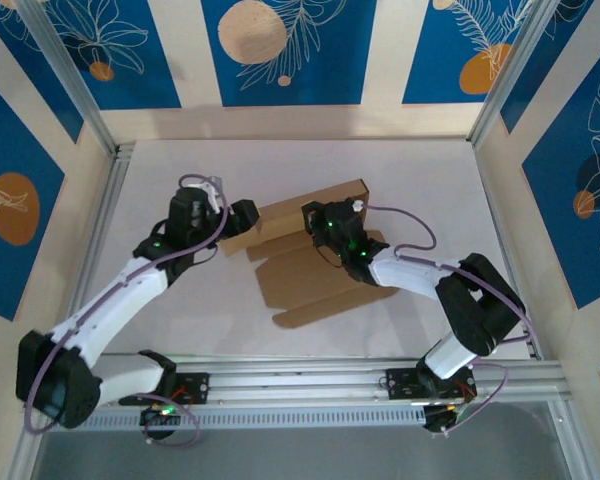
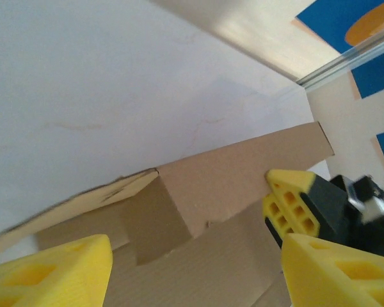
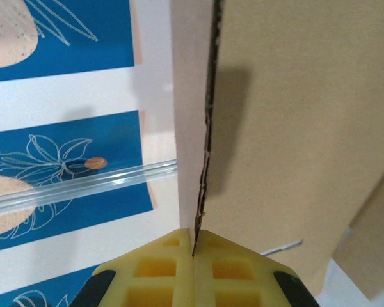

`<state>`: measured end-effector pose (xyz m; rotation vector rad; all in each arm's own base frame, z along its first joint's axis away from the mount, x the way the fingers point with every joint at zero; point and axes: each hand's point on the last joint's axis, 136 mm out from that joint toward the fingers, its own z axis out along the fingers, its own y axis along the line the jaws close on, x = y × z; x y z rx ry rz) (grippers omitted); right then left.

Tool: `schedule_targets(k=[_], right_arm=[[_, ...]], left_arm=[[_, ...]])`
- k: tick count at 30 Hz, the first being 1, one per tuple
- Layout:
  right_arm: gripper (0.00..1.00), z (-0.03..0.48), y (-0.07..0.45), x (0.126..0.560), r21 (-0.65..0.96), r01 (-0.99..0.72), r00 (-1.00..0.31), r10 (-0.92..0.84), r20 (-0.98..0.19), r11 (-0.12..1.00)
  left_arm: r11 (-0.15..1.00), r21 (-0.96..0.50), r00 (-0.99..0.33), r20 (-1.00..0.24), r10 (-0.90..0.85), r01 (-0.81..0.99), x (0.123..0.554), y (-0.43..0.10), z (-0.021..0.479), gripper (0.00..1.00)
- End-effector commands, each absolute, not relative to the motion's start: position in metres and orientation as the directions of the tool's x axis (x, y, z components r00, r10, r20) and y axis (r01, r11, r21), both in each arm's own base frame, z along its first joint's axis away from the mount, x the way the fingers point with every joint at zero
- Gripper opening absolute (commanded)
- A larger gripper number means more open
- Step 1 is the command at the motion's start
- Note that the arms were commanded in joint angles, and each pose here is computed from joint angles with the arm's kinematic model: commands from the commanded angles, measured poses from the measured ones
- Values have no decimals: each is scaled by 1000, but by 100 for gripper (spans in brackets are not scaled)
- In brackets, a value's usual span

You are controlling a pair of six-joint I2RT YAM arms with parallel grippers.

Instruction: Fold the paper box

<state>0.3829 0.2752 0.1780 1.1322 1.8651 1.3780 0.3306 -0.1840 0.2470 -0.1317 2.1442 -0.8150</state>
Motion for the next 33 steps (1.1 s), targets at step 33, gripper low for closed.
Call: schedule_targets(k=[33], right_arm=[[0, 232, 258, 379, 872, 487, -400, 879, 259, -35]], left_arm=[[657, -752, -607, -543, -580, 46, 331, -192, 122, 65]])
